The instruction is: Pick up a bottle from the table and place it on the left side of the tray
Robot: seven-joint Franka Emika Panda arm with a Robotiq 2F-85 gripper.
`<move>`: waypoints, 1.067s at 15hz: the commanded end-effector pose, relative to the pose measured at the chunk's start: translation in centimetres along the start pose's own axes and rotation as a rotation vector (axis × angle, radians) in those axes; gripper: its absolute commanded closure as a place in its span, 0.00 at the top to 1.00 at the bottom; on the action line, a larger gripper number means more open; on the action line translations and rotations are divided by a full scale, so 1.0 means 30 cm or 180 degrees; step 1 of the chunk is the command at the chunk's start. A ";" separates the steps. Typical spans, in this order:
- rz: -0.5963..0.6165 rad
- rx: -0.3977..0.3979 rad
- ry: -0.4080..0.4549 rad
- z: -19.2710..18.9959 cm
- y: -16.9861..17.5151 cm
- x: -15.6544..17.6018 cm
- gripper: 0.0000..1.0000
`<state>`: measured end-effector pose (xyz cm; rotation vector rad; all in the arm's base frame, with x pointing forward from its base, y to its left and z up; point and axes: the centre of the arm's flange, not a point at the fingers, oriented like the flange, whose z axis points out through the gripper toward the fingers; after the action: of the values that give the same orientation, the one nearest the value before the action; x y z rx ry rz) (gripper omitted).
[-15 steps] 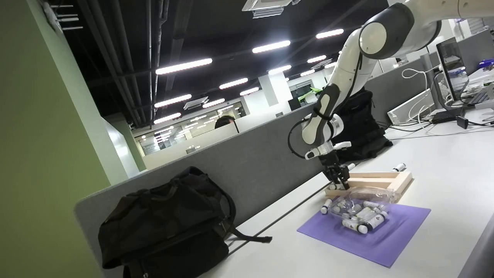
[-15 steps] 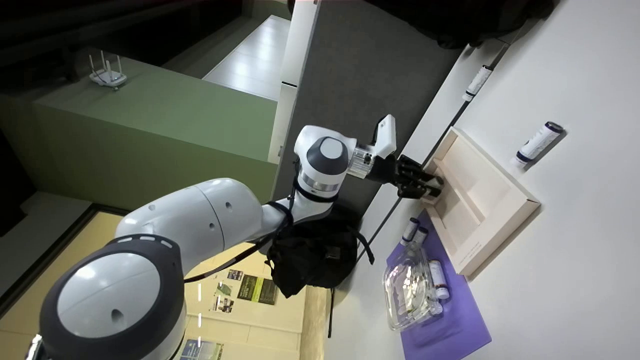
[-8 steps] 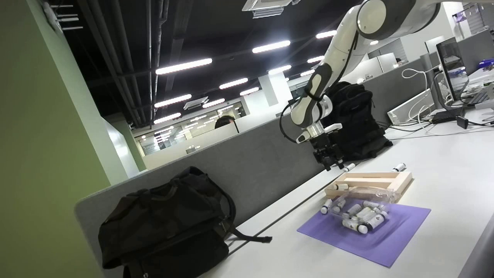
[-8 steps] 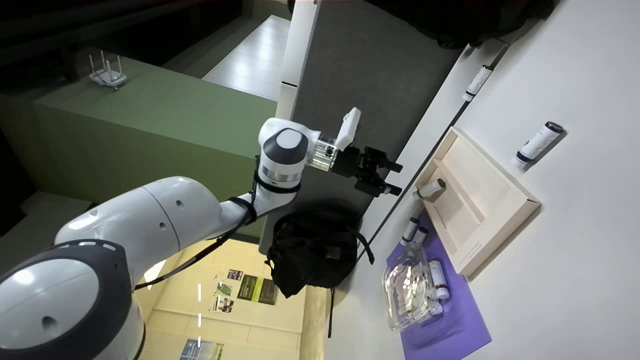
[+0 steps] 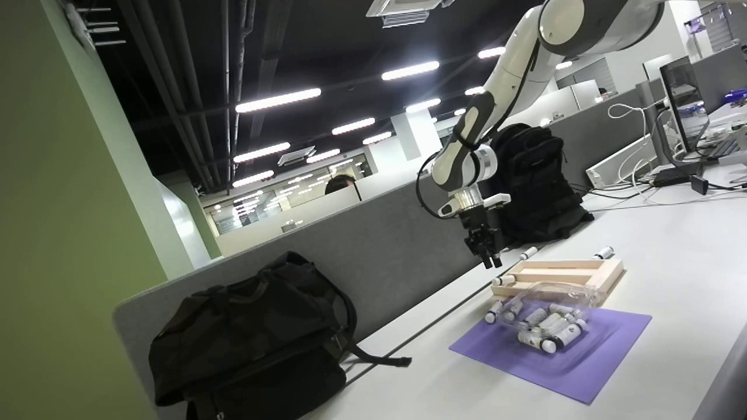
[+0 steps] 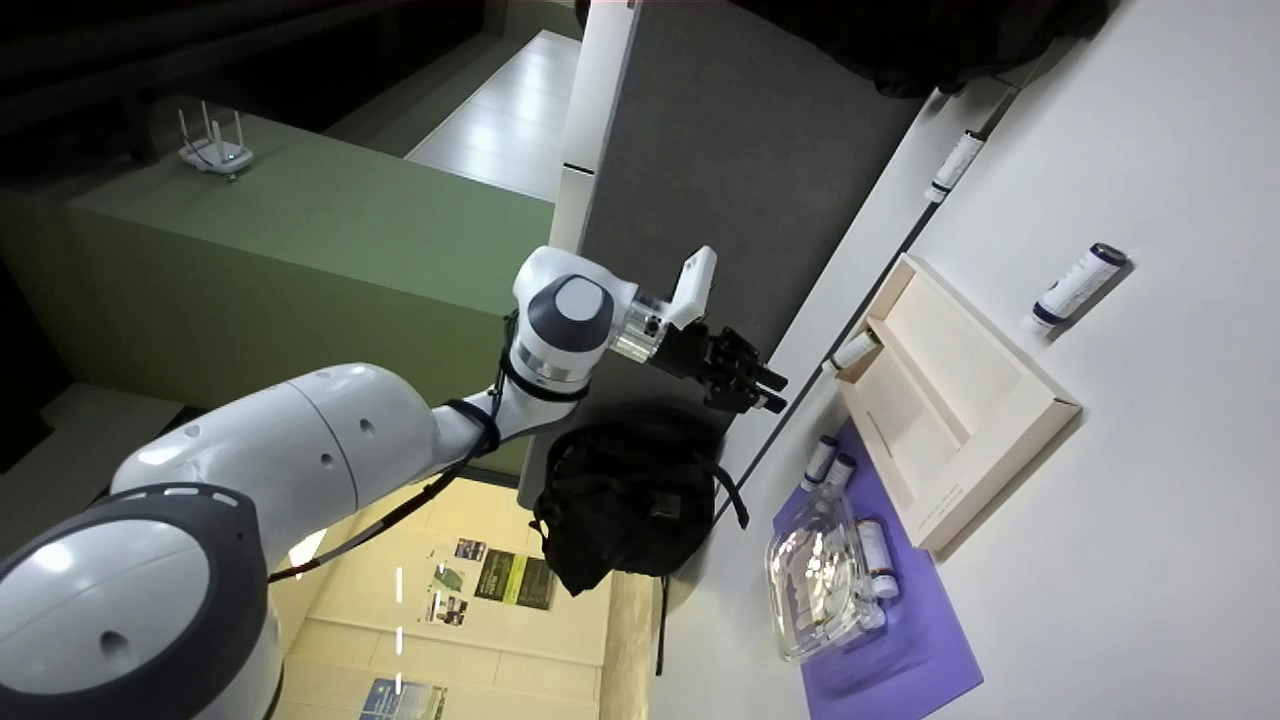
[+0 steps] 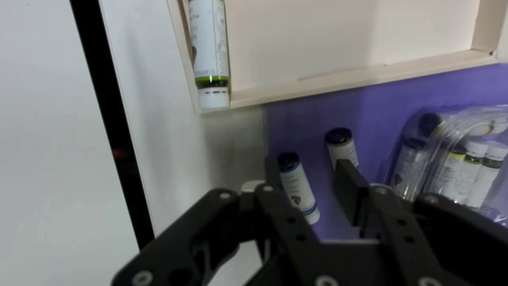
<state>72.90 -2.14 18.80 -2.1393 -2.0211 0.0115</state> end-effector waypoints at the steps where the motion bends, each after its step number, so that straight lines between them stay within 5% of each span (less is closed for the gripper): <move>1: -0.0041 -0.0195 0.0229 0.068 0.040 -0.013 0.18; 6: -0.0047 -0.0399 0.0432 0.133 0.064 -0.031 0.00; 16: -0.0017 -0.0651 0.0459 0.141 0.084 -0.042 0.03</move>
<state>74.28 -2.55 13.79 -2.1660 -2.0259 -0.3169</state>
